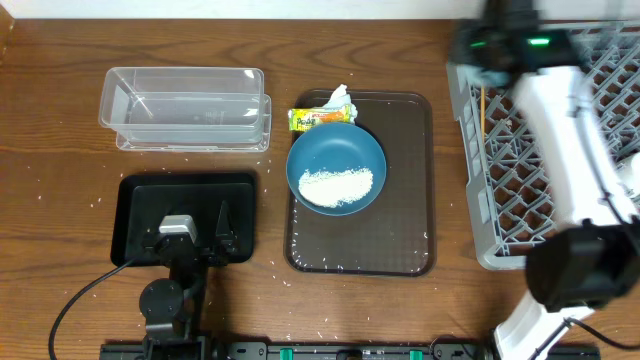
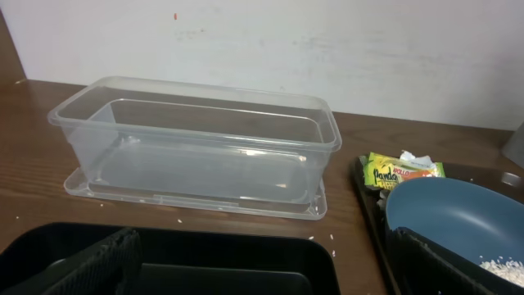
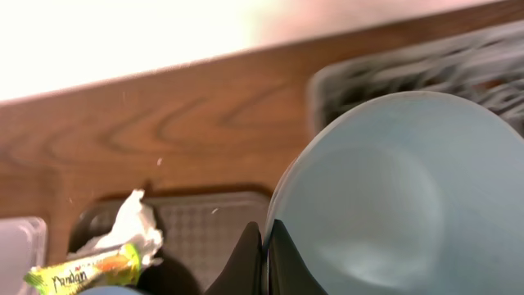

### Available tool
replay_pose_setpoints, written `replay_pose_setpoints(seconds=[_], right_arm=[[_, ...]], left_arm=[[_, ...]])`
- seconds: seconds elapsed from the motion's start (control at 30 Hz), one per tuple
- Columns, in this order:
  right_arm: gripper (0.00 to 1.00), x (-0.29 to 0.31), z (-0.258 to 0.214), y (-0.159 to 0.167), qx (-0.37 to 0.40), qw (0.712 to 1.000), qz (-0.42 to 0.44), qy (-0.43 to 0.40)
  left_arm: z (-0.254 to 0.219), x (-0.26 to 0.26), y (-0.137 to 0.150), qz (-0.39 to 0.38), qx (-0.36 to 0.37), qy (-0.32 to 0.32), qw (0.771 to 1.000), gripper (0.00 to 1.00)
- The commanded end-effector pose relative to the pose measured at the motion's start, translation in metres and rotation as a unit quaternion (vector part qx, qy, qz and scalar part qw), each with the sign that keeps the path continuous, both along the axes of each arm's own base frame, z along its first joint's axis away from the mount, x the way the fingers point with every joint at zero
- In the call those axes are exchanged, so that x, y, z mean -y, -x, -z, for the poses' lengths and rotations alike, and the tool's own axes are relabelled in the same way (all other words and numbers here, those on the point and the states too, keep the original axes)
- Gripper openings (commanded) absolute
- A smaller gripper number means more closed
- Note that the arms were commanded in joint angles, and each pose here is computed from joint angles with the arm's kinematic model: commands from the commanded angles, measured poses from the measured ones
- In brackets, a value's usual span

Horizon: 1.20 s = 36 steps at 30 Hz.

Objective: Sort waste into correct bins and load items into the dishwasher rack
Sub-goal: 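Lift the light-blue bowl and carry it right to the dish rack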

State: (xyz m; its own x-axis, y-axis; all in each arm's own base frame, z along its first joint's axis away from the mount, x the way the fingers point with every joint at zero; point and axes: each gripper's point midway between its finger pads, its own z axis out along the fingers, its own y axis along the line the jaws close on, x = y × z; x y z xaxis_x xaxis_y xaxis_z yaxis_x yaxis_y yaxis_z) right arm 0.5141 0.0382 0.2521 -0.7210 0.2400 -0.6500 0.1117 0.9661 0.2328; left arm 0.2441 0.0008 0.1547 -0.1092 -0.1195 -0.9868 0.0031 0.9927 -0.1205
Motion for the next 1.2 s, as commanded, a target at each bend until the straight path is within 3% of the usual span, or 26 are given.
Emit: replay_pose_setpoints(seconds=[0.0, 0.33, 0.77, 1.17], right_arm=[[0.01, 0.031, -0.025, 0.003, 0.032, 0.996, -0.055, -0.062], [0.01, 0.170, -0.012, 0.014, 0.071, 0.974, -0.026, -0.214], [0.01, 0.212, 0.033, 0.012, 0.101, 0.910, -0.080, -0.394], [0.01, 0.244, 0.059, 0.008, 0.096, 0.913, -0.034, -0.396]], left_arm=[[0.016, 0.001, 0.000, 0.002, -0.019, -0.004, 1.000, 0.98], [0.016, 0.001, 0.000, 0.003, -0.019, -0.004, 1.000, 0.98], [0.016, 0.001, 0.000, 0.002, -0.019, -0.004, 1.000, 0.98], [0.016, 0.001, 0.000, 0.003, -0.019, -0.004, 1.000, 0.98]])
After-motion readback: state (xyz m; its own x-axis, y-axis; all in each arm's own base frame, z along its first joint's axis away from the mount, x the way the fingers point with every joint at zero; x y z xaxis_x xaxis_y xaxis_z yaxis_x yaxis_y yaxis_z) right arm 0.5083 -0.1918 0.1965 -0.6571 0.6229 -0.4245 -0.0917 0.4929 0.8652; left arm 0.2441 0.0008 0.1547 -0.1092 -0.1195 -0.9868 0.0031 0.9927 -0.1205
